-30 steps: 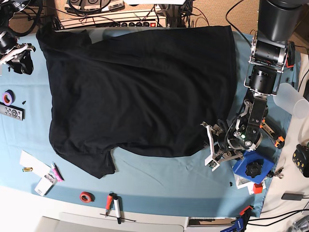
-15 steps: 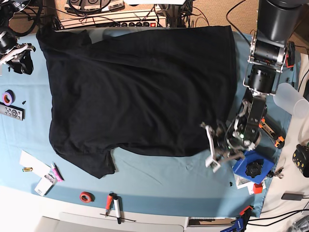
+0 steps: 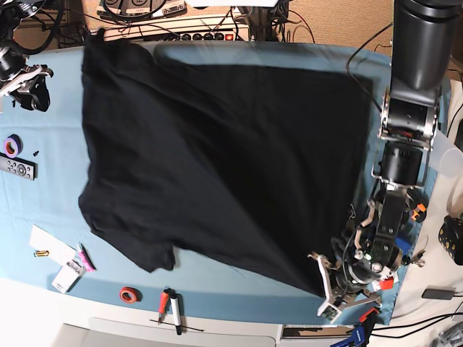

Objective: Layout the t-shirt on the table in an organized manner, then fold the t-shirt properly
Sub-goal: 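Pull the grasped side edge outward with the left gripper to flatten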

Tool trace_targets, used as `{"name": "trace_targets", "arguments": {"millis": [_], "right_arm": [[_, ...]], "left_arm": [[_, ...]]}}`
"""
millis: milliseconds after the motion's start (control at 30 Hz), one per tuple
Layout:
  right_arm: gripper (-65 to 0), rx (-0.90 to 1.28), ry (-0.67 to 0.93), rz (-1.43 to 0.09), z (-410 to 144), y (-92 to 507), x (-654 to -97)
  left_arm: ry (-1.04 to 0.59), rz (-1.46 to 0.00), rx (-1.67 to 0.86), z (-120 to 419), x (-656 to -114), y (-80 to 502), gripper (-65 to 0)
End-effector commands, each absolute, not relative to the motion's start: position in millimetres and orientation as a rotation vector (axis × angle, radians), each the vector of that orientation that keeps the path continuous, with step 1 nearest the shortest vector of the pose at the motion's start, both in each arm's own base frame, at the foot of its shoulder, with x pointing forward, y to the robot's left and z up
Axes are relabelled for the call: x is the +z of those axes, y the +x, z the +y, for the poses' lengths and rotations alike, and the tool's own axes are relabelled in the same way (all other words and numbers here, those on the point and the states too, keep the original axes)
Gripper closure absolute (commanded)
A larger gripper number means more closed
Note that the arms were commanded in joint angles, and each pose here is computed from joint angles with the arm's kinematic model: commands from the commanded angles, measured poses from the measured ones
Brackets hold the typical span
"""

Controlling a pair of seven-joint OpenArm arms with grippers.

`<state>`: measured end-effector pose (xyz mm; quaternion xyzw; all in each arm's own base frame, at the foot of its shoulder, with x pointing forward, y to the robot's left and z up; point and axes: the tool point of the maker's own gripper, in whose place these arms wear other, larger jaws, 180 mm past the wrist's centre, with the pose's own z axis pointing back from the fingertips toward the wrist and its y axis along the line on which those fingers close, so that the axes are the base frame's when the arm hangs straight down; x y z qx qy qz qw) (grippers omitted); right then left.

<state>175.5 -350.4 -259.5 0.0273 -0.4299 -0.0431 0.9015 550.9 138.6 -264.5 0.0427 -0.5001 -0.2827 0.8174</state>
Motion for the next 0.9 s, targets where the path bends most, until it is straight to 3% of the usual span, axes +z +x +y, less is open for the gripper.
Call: {"name": "trace_targets", "arguments": {"millis": [0,133,167,267,333,533,733,867], "right_arm": [[-23.2,-0.066,0.039,-0.928,-353.0,180.3,-247.1],[-23.2,-0.066,0.039,-0.927,-353.0,180.3,-247.1],[-23.2,-0.066,0.039,-0.927,-353.0,180.3,-247.1],[-23.2,-0.066,0.039,-0.927,-353.1,180.3,-247.0],[-23.2,-0.066,0.039,-0.927,-353.1,180.3,-247.0],[-23.2,-0.066,0.039,-0.927,-353.0,180.3,-247.1],[-23.2,-0.066,0.039,-0.947,-353.3,185.0,-243.4],[-23.2,-0.066,0.038,-0.947,-353.3,184.8,-243.5]], "left_arm": [[0.103,-1.118,-0.585,144.2,-241.5,562.7,0.0],[0.061,-1.067,-0.579,145.8,-265.6,554.8,0.0],[0.048,-1.070,-0.591,142.9,-268.1,552.9,-2.6],[0.043,-1.078,-0.588,140.8,-268.7,552.8,-24.3],[0.061,-1.099,-0.542,146.0,-263.0,557.0,-30.3],[0.036,-1.032,-0.453,146.2,-255.0,552.6,-30.2],[-0.070,-0.977,-0.479,122.0,-234.1,525.7,-20.6],[-0.172,-1.022,-0.450,117.5,-213.1,495.3,-19.9]]}}
